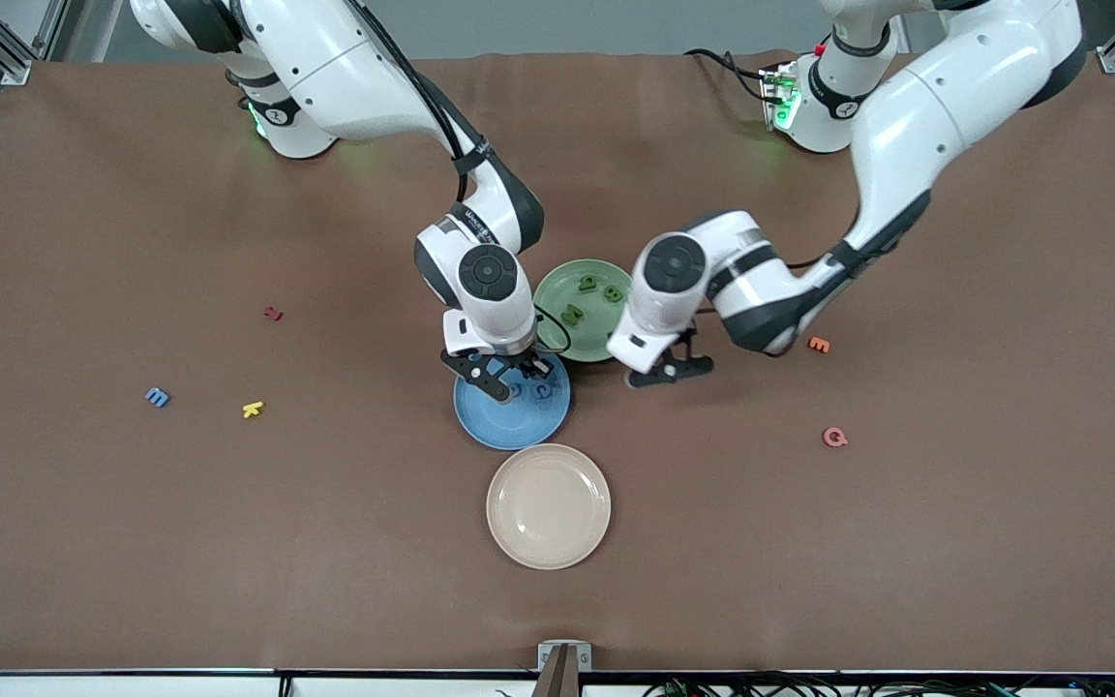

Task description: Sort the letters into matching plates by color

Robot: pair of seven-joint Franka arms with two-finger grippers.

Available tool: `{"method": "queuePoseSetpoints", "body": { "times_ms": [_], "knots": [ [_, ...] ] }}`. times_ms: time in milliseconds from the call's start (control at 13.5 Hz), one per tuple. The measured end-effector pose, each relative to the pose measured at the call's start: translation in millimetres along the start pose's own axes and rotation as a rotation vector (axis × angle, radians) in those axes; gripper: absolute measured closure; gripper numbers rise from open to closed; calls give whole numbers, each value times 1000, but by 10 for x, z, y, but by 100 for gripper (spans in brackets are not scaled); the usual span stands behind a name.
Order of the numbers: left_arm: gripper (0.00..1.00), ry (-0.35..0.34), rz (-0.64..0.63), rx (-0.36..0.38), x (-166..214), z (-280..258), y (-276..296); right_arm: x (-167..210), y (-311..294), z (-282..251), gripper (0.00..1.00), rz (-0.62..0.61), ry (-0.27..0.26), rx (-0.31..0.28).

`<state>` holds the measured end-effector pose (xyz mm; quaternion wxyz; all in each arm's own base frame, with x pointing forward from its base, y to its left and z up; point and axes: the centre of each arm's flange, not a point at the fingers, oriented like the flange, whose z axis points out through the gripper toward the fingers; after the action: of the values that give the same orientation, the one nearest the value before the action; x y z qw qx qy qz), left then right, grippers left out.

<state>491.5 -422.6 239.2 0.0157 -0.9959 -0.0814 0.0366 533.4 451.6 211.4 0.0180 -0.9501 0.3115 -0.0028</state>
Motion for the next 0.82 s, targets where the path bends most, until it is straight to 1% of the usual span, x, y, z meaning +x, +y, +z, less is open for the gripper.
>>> {"method": "queuePoseSetpoints", "body": {
  "times_ms": [74, 371, 445, 667, 816],
  "knots": [
    [69, -1, 7, 5, -122, 14, 93, 4, -10, -14, 49, 6, 1, 3],
    [69, -10, 27, 16, -438, 82, 306, 59, -62, -101, 4, 9, 15, 20],
    [69, -12, 33, 19, -501, 105, 347, 95, -71, -126, 0, 7, 24, 24],
    [69, -9, 43, 37, -603, 218, 412, 254, -73, -202, 0, -24, 39, 28],
    [69, 1, 43, 43, -596, 299, 438, 451, -1, -268, 0, -60, 35, 4]
  ]
}}
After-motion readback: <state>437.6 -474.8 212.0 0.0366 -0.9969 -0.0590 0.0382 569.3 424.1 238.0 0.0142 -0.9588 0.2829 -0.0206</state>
